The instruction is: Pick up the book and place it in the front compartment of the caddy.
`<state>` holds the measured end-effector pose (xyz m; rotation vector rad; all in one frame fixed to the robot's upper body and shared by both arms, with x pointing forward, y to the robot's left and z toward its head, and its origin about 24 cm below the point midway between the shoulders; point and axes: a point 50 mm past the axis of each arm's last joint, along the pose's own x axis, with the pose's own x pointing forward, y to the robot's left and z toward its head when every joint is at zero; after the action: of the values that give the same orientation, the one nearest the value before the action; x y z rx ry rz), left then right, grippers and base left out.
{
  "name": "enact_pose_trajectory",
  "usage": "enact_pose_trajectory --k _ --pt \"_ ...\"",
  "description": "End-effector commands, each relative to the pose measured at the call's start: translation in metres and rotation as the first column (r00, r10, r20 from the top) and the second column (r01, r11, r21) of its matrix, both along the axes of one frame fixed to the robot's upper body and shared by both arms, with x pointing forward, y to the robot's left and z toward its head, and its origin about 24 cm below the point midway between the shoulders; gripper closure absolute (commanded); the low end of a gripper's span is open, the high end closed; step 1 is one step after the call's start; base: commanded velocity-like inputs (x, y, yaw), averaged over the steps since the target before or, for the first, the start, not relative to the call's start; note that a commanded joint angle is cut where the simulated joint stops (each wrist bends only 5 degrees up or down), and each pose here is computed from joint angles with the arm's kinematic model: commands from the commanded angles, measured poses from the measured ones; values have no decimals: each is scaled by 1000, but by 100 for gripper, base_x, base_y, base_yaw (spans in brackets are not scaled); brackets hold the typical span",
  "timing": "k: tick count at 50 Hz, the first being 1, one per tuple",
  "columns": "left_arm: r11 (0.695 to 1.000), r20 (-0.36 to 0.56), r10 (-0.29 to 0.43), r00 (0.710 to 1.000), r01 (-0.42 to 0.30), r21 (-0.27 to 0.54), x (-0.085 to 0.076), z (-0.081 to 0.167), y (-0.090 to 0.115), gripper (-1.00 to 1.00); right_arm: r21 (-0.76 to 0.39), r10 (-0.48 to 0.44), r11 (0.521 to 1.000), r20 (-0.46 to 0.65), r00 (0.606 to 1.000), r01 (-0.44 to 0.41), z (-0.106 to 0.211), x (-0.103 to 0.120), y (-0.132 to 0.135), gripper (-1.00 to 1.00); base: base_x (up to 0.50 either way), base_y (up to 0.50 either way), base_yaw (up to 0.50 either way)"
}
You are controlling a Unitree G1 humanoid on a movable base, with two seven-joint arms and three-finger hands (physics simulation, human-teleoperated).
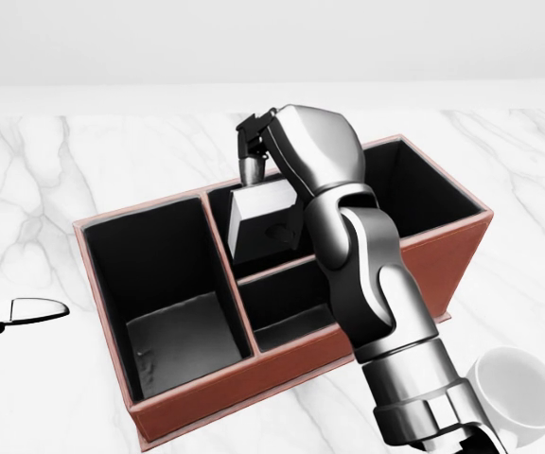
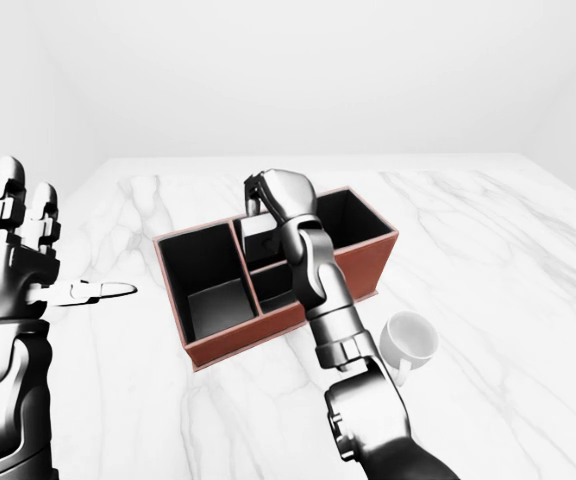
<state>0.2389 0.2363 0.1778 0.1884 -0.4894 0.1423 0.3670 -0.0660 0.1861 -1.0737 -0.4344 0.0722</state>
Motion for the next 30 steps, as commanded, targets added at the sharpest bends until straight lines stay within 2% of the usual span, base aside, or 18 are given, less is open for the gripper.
enact_pose_trajectory --k 1,30 --pt "1000 8 1 1000 -1 1 -1 2 0 -100 5 3 1000 51 999 -3 1 3 5 100 0 0 0" --pt "1000 1 1 1000 -1 0 0 0 0 -100 -19 -13 1000 68 998 14 -9 17 3 100 0 0 0"
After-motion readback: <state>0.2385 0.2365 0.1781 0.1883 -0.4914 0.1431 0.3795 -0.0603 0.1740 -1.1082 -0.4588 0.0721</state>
